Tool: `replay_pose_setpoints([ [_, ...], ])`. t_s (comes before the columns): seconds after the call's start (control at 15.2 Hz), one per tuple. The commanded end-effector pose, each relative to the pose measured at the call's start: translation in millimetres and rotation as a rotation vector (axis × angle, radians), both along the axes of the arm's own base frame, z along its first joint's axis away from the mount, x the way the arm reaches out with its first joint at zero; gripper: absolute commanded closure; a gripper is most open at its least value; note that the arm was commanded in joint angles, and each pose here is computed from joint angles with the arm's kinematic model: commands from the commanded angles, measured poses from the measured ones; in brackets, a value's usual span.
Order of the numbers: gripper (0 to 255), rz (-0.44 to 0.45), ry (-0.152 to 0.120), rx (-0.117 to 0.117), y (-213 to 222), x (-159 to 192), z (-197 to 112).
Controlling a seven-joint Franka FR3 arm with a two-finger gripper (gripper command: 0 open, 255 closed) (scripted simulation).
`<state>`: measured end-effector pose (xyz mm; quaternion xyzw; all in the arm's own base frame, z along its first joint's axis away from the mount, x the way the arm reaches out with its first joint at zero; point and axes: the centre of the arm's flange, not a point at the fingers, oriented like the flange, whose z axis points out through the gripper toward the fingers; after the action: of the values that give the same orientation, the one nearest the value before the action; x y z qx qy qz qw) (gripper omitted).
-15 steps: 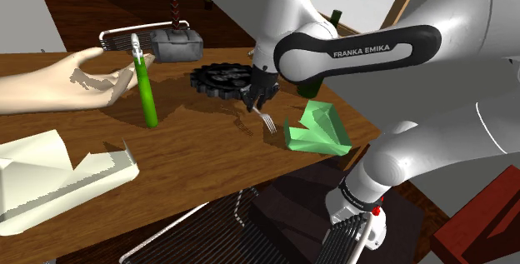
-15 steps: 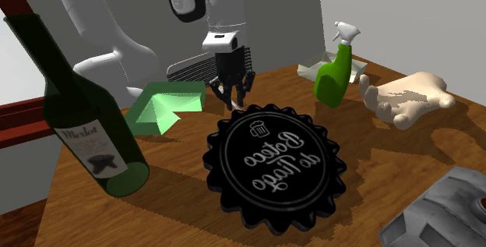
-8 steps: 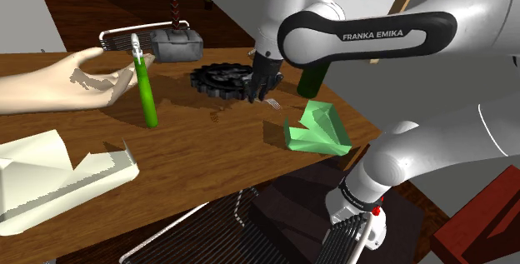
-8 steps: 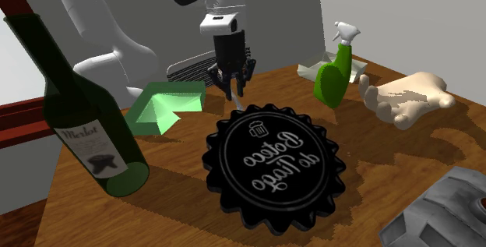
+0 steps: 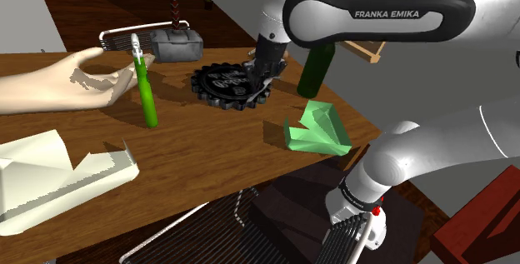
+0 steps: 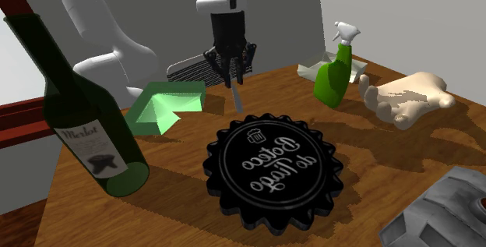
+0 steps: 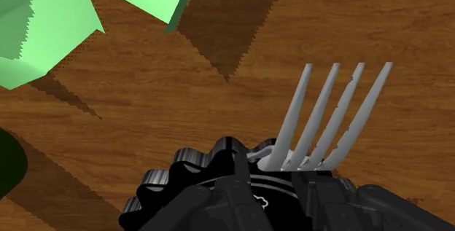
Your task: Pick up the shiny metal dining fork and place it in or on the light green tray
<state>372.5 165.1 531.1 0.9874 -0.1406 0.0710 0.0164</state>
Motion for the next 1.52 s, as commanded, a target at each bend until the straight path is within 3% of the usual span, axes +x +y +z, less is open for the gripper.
replay_pose_setpoints([
  [0.0, 255, 0.000, 0.000, 0.000, 0, 0, 11],
  [0.2, 255, 0.000, 0.000, 0.000, 0, 0, 22],
  [1.12, 255, 0.000, 0.000, 0.000, -124, -148, 8],
  [1.45, 255, 0.000, 0.000, 0.000, -124, -148, -18],
])
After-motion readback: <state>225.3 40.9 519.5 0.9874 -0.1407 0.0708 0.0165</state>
